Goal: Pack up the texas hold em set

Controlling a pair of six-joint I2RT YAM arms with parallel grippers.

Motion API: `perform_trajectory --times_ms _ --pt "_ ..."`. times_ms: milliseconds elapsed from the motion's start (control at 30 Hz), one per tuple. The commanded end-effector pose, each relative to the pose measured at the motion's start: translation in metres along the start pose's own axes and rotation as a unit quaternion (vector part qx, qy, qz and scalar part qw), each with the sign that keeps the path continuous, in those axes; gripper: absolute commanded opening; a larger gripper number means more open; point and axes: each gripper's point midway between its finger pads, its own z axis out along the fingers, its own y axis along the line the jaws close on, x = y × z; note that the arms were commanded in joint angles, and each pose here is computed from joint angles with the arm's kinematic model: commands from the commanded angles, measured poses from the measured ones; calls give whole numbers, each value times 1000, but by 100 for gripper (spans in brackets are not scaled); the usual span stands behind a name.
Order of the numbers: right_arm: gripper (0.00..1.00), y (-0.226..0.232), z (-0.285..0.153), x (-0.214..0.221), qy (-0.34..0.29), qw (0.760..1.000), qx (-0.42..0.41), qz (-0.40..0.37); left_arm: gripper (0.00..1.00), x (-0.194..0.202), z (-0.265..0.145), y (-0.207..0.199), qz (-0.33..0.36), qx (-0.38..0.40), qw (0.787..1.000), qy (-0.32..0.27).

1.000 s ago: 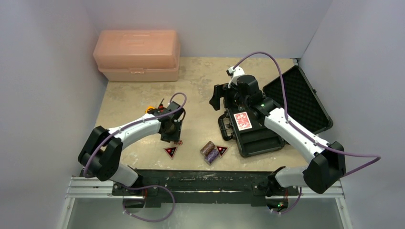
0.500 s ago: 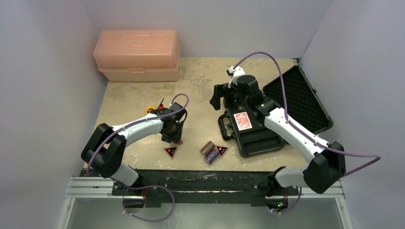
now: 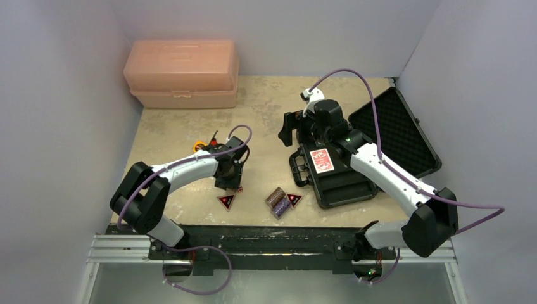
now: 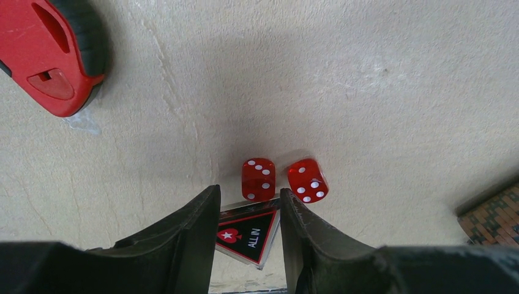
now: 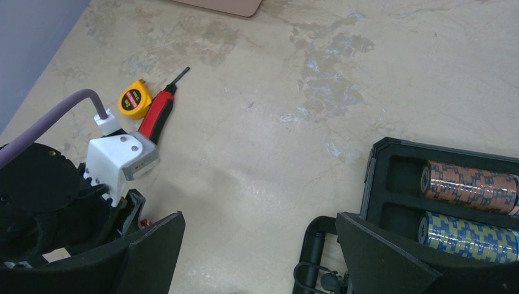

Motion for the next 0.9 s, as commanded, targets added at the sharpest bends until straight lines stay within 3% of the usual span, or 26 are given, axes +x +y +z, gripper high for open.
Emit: perform_trajectory --times_ms 0,867 --pt "99 1 0 -5 -11 1000 0 -8 40 -22 -8 -10 -6 11 999 -35" --pt "99 1 1 -4 -8 1000 0 -5 29 -21 -4 -8 -19 1 999 -34"
